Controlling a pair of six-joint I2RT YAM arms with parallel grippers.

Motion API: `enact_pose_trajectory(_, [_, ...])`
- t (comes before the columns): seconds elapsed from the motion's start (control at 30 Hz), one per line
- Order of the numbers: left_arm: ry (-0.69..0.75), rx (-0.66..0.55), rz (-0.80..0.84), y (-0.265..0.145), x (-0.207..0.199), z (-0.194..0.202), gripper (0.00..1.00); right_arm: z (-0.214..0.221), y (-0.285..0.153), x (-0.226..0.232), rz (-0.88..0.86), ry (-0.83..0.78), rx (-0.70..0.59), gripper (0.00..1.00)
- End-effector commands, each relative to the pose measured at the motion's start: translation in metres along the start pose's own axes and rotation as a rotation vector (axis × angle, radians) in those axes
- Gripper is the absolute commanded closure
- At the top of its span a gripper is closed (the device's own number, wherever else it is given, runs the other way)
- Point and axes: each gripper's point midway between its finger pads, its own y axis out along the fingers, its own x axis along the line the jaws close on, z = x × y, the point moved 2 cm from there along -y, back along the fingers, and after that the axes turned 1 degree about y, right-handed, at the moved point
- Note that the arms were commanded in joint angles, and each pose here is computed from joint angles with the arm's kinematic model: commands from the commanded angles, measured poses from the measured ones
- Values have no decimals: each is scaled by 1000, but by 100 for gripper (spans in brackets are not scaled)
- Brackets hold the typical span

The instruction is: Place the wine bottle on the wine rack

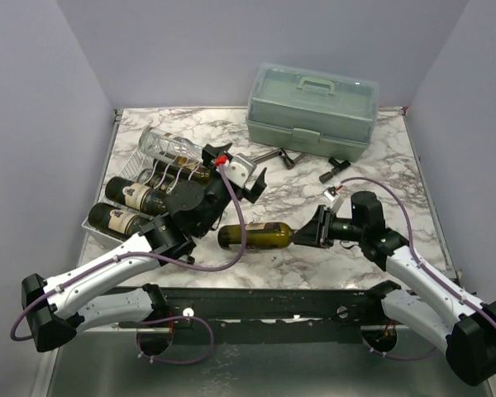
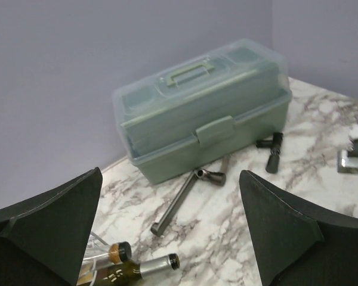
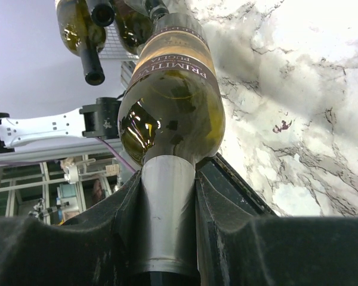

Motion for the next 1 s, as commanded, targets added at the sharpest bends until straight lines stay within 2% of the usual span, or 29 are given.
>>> enact_pose_trajectory(0.0, [-62, -22, -171, 14, 34, -12, 1, -16, -7, 37, -114, -45, -54, 99])
enact_pose_trajectory(0.3, [-95, -53, -276, 21, 71, -11, 1, -29, -23, 73, -159, -54, -126, 100])
enact_pose_trajectory(0.6, [-35, -90, -223, 10, 74, 2, 1, -56, -21, 114, -280, -79, -136, 99])
enact_pose_trajectory(0.7, [9, -85, -205, 9, 72, 8, 1, -69, -15, 127, -335, -64, -140, 99])
enact_pose_trajectory(0.97, [-21, -84, -234, 6, 76, 10, 1, -93, 20, 158, -436, -69, -145, 99])
